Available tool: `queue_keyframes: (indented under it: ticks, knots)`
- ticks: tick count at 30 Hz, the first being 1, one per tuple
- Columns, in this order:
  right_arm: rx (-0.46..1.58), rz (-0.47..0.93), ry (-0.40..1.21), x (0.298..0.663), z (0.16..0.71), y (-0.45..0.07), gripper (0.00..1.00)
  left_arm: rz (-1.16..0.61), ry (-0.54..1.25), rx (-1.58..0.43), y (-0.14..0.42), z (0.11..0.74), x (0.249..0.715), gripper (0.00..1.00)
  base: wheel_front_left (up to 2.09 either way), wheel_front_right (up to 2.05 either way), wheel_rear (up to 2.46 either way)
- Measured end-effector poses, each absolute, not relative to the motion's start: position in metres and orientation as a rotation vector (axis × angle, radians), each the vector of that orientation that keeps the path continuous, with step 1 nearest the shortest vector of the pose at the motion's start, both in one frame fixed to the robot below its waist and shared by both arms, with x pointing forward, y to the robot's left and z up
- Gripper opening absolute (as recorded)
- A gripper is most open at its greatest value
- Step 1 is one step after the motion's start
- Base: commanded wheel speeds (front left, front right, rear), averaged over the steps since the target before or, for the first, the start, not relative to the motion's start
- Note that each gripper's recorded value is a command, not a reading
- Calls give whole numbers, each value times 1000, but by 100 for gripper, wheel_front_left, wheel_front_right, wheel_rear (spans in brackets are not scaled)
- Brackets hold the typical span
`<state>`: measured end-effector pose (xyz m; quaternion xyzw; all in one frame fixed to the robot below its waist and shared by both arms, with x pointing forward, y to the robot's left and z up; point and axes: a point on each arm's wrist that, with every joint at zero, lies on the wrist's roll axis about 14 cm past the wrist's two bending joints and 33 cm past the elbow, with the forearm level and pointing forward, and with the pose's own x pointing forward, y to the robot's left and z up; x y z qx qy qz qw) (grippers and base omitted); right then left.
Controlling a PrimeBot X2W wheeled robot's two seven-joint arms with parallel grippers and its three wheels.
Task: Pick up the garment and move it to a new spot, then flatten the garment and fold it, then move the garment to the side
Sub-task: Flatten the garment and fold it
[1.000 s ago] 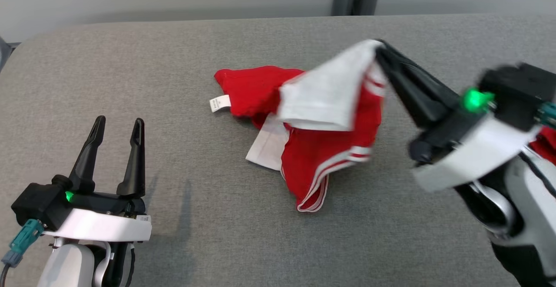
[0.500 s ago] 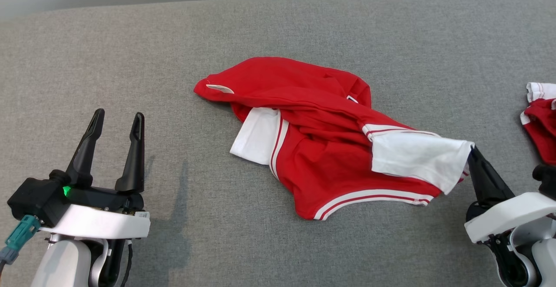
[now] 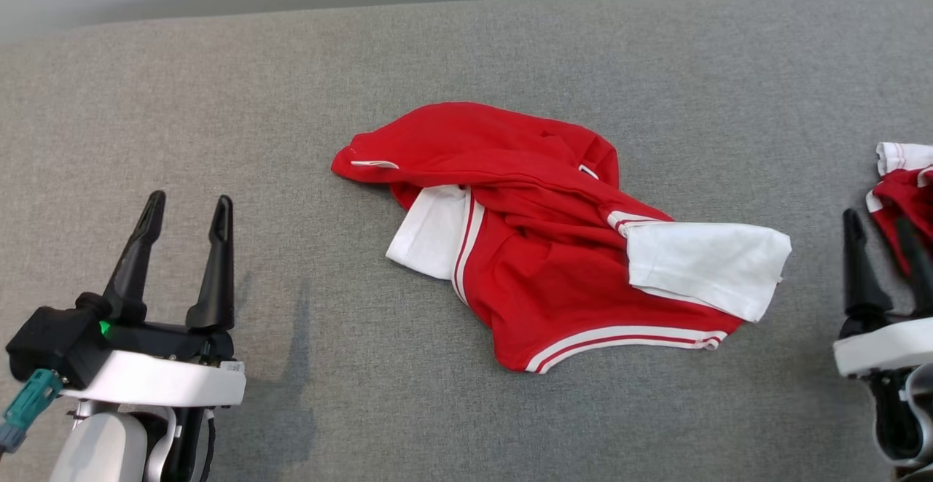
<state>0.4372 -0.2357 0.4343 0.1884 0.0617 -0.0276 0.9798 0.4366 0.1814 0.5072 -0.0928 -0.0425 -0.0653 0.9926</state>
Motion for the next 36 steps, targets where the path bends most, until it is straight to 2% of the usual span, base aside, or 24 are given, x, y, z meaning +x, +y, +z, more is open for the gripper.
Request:
queue_keyframes:
  ticks: [6,8,22,36]
  knots:
    - [194,24,-68,439,499,-225,100,-105,-89,-188,187,512,426,100,0,0,0]
    - [152,54,-81,435,510,-215,100,-101,-89,-189,188,513,422,100,0,0,0]
    - [76,101,-57,389,536,-183,100,-77,-75,-194,194,515,397,100,0,0,0]
    - [91,104,-40,389,536,-178,100,-113,-43,-182,188,511,405,100,0,0,0]
